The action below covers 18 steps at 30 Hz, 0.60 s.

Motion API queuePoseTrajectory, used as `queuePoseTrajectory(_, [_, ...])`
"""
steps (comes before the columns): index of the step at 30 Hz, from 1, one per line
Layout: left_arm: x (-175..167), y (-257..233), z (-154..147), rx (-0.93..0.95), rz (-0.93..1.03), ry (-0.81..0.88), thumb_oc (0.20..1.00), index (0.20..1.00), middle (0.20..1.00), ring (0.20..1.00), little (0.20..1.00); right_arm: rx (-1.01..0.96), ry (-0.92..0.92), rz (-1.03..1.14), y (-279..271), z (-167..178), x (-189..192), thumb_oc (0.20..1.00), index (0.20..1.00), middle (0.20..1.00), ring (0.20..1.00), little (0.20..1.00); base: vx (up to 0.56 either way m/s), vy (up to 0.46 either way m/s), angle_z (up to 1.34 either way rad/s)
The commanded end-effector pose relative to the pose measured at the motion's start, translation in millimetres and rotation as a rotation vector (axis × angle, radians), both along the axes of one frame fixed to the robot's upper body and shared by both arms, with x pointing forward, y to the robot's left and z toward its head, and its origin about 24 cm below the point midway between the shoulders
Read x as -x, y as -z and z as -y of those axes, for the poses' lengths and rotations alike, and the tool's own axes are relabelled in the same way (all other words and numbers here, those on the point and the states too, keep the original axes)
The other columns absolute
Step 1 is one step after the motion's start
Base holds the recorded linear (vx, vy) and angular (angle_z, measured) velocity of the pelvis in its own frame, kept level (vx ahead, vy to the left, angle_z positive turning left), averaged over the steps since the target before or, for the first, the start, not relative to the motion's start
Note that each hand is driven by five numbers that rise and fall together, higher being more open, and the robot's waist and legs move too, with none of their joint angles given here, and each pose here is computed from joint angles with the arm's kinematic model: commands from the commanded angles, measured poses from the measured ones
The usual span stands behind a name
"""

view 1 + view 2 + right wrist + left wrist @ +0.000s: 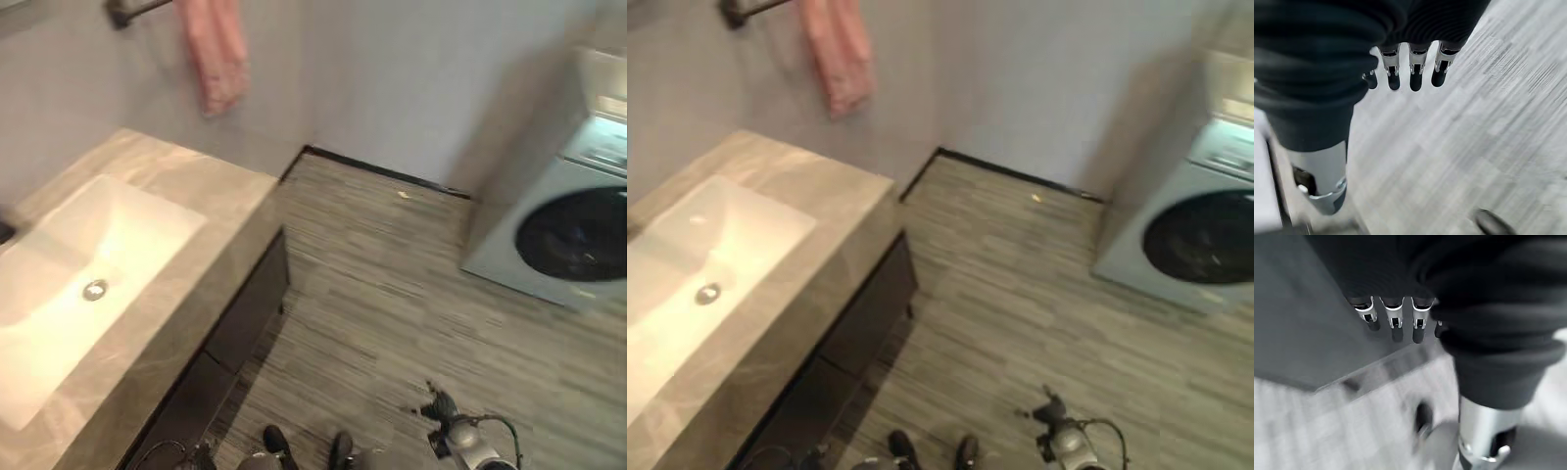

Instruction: Put brush and paste in cup on sink, flatten towel.

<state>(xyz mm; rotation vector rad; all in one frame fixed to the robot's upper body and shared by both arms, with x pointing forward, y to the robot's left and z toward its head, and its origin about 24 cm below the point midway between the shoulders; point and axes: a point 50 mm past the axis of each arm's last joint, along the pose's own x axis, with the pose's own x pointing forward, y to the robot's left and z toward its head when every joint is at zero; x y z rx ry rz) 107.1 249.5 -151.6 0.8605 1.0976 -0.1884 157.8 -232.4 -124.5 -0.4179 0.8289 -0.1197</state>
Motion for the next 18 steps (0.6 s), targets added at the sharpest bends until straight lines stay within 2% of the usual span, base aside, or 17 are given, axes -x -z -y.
queuePoseTrajectory(1, [-43.7,-10.5,30.0,0.069,0.184,0.049,1.0,1.0,1.0,1.0,1.0,0.051,0.059,0.071,-14.8,26.8,-20.2,1.0,1.0,1.0,1.0,1.0,-0.08,0.014,-0.6])
queuePoseTrajectory(4, [-65.9,-20.1,35.5,0.083,0.282,0.035,1.0,1.0,1.0,1.0,1.0,0.032,-0.002,0.084,-16.8,18.5,-25.4,1.0,1.0,1.0,1.0,1.0,0.17,0.196,-1.86])
queuePoseTrajectory(8, [-82.9,-31.4,36.9,0.102,0.365,0.037,1.0,1.0,1.0,1.0,1.0,0.001,-0.026,0.157,-27.1,15.3,-33.8,1.0,1.0,1.0,1.0,1.0,0.15,0.138,-1.22])
queuePoseTrajectory(12, [-97.0,-44.9,41.5,0.172,0.456,0.039,1.0,1.0,1.0,1.0,1.0,-0.035,0.009,0.201,-31.8,17.2,-33.6,1.0,1.0,1.0,1.0,1.0,0.18,0.21,-0.22])
queuePoseTrajectory(15, [-114.9,-66.3,38.9,0.205,0.574,0.055,1.0,1.0,1.0,1.0,1.0,-0.141,0.084,0.295,-42.5,16.1,-41.1,1.0,1.0,1.0,1.0,1.0,0.0,0.147,-0.21])
queuePoseTrajectory(18, [-120.8,-75.6,38.5,0.221,0.618,0.068,1.0,1.0,1.0,1.0,1.0,-0.142,0.09,0.336,-49.4,18.4,-44.3,1.0,1.0,1.0,1.0,1.0,0.08,0.128,-0.2])
